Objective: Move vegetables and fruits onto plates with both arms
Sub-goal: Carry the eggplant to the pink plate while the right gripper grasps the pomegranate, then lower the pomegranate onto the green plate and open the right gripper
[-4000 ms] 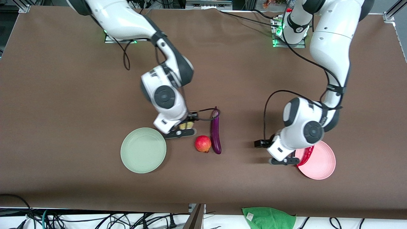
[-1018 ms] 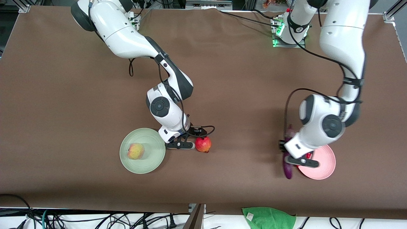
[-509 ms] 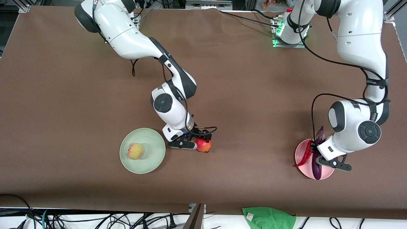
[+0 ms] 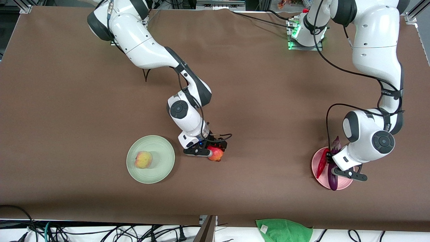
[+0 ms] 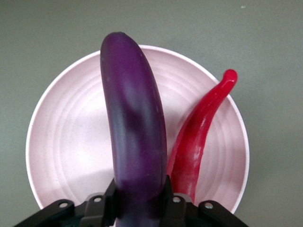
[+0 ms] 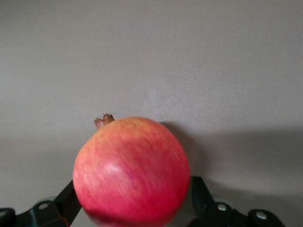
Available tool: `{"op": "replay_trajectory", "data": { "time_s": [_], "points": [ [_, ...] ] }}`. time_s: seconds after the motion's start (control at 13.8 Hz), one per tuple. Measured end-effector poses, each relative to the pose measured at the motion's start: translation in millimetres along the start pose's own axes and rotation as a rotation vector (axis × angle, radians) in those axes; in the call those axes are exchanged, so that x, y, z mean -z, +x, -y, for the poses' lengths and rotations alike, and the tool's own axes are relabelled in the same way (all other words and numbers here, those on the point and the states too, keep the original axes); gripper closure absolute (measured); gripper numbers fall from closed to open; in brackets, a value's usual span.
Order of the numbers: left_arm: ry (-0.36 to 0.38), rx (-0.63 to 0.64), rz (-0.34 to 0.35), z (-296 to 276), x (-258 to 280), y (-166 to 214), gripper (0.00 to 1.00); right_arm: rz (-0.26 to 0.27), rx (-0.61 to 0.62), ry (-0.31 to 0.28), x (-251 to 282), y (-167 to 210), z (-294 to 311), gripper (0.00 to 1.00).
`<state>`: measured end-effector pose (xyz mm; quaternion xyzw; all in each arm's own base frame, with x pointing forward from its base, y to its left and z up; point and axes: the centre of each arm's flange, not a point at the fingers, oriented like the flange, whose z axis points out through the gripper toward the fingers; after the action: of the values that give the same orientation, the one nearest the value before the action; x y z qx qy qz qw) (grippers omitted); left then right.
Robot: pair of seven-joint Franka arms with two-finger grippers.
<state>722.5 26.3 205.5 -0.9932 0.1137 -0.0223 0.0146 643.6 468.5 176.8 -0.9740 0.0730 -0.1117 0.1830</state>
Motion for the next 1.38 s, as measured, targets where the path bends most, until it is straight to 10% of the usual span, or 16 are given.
{"op": "replay_trajectory", "data": {
  "time_s": [0.44, 1.02, 1.38],
  "points": [
    [-0.103, 0.060, 0.027, -1.0, 36.0, 13.0, 0.01, 0.015, 0.037, -0.031, 14.5, 16.5, -2.1, 0.14],
    [-0.178, 0.201, 0.103, -23.7, 200.1, 7.0, 0.00, 0.118, 0.160, -0.122, 102.6, 80.9, -33.8, 0.14],
    [-0.041, 0.190, 0.120, -27.1, 319.9, -34.2, 0.00, 0.234, 0.292, -0.179, 132.5, 133.3, -130.9, 0.14]
  ]
}}
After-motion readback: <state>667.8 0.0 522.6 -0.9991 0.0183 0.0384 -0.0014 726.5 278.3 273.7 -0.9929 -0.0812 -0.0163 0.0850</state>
